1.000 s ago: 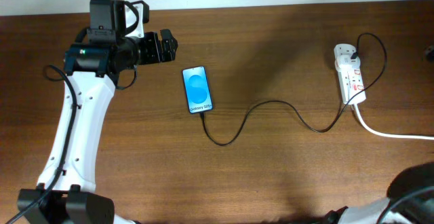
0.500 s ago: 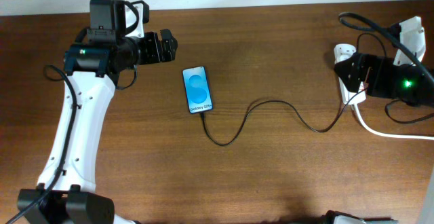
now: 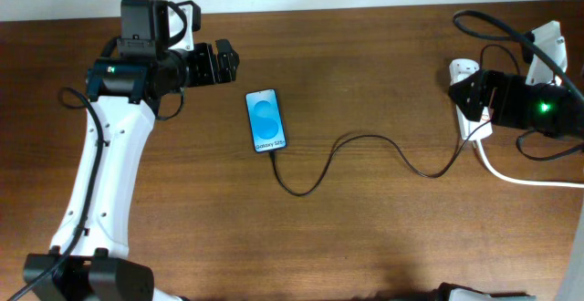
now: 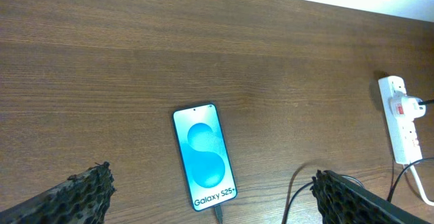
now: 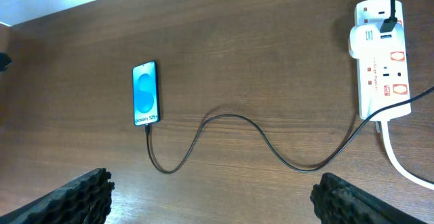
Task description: Plug charger to phone and switch on socket
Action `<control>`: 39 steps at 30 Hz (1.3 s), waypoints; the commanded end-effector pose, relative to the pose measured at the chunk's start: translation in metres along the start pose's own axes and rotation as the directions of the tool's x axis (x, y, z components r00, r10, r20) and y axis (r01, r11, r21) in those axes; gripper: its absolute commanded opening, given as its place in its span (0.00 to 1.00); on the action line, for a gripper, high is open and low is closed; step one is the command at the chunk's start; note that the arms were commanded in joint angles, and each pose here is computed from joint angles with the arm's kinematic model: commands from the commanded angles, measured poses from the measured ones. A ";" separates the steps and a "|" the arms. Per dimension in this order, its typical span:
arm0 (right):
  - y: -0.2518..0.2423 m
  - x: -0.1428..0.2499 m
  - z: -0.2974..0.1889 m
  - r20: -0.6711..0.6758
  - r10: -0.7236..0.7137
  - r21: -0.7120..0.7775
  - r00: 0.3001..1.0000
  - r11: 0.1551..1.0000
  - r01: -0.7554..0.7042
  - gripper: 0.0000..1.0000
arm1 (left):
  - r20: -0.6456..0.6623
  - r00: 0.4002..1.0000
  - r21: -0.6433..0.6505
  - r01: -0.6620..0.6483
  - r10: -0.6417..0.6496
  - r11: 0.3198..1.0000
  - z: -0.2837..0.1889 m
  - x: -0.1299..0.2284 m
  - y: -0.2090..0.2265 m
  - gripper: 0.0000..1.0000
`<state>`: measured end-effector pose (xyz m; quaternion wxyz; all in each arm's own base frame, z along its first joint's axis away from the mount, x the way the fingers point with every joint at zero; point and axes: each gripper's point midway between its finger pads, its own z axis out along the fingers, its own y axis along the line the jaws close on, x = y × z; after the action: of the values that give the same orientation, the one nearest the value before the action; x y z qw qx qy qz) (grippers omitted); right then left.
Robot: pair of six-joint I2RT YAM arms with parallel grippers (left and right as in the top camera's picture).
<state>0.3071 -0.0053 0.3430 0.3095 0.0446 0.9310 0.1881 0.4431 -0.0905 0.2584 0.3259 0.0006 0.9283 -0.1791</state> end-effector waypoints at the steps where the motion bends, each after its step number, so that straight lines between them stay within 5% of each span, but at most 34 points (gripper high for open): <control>1: 0.001 -0.002 0.000 0.002 -0.018 0.002 1.000 1.000 0.018 0.98 | 0.030 0.999 -0.004 -0.022 0.022 1.000 -0.011 -0.006 -0.002 0.99; 11: -0.004 -0.002 0.000 0.003 -0.019 0.034 1.000 0.999 0.019 0.98 | 0.030 0.999 -0.004 -0.022 0.022 1.000 -0.011 -0.006 -0.002 0.99; 14: 0.003 -0.028 -0.003 0.110 -0.130 0.077 0.985 0.990 0.122 0.99 | 0.030 0.999 -0.004 -0.022 0.022 1.000 -0.011 -0.006 -0.002 0.99; 16: 0.035 -0.048 -0.012 0.220 -0.393 0.199 0.893 0.914 0.353 0.98 | 0.030 0.999 -0.004 -0.021 0.022 1.000 -0.011 -0.006 -0.002 0.99; 19: 0.064 -0.049 -0.014 0.395 -0.505 0.251 0.768 0.863 0.438 0.99 | 0.030 0.999 -0.004 -0.021 0.022 1.000 -0.011 -0.006 -0.002 0.99; 27: 0.026 0.075 0.041 0.710 -0.523 0.297 0.471 0.829 0.474 0.98 | 0.029 0.999 -0.004 -0.022 0.022 1.000 -0.011 -0.006 -0.002 0.99; 35: -0.010 0.143 0.088 0.721 -0.523 0.311 0.455 0.830 0.462 0.98 | 0.030 0.999 -0.004 -0.022 0.022 1.000 -0.011 -0.006 -0.002 0.99; 39: -0.028 0.165 0.114 0.649 -0.526 0.297 0.550 0.841 0.453 0.98 | 0.029 0.999 -0.003 -0.022 0.022 1.000 -0.011 -0.006 -0.002 0.99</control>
<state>0.2430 0.0419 0.1573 0.6784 -0.1374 0.7213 0.0251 0.4430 -0.0898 0.2595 0.3279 0.0001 0.9279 -0.1773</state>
